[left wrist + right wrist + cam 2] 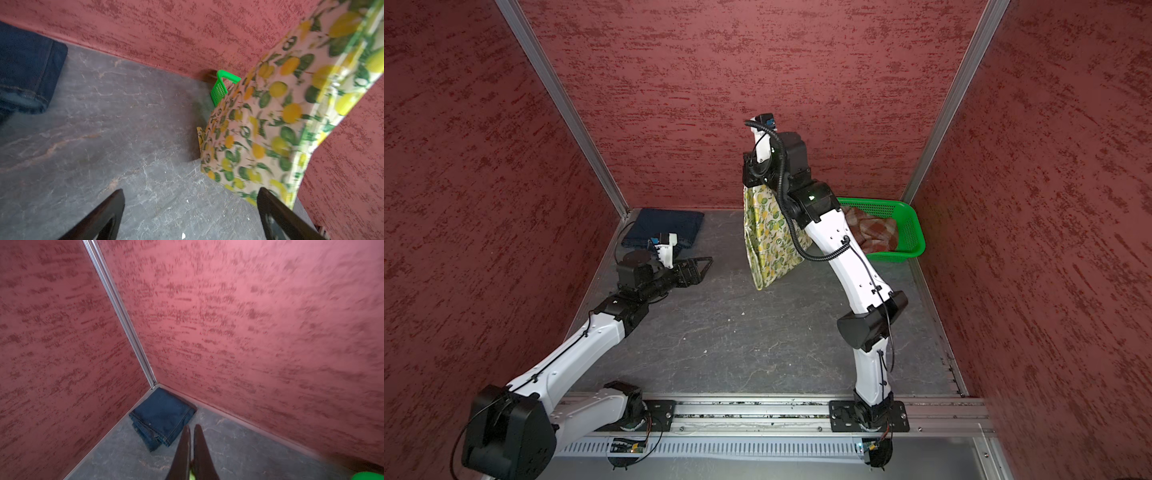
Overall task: Fold and stack the skirts
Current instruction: 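Lift the lemon-print cloth from the basket with the right gripper onto the table, then grasp the lemon-print skirt's ends with both grippers and spread it apart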
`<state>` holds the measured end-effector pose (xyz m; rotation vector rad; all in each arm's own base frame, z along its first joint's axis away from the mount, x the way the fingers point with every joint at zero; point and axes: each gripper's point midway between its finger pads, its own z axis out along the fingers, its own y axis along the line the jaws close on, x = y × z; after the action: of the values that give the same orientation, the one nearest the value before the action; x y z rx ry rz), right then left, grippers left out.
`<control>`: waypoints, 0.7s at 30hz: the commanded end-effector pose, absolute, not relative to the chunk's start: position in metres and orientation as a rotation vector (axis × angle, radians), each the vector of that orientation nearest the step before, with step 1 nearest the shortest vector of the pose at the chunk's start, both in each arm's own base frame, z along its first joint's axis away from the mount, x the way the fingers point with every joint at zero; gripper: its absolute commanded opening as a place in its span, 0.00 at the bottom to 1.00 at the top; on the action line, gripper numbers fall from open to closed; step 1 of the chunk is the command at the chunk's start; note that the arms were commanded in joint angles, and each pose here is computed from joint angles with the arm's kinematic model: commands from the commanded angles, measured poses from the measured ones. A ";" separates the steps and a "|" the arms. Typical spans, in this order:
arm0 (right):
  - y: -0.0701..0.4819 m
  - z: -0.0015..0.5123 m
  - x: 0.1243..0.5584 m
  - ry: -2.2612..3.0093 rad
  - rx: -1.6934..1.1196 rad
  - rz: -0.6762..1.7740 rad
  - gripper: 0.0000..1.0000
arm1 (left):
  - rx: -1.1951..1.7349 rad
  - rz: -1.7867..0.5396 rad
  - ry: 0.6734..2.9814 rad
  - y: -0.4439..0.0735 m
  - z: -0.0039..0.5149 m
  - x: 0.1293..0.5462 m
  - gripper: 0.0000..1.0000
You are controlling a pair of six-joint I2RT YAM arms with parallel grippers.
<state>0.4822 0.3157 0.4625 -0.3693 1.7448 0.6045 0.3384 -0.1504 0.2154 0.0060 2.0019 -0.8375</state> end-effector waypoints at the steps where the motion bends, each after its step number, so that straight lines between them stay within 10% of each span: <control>1: 0.350 0.372 0.505 1.920 -0.405 0.675 0.00 | -0.061 -0.798 1.965 -0.143 0.214 0.338 1.00; 11: 0.346 0.281 0.560 2.051 -0.320 0.649 0.02 | -0.255 -0.528 2.134 -0.105 0.154 0.336 0.99; 16: 0.338 0.271 0.570 2.058 -0.309 0.634 0.60 | -0.344 -0.445 2.270 -0.099 0.118 0.348 0.97; 21: 0.319 0.282 0.569 2.056 -0.288 0.589 0.77 | -0.430 -0.408 2.411 -0.102 0.097 0.371 0.96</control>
<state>0.5712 0.3294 0.2418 -0.3032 2.1303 0.5939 0.3650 -0.1067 0.1027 -0.3617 2.3571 -0.4482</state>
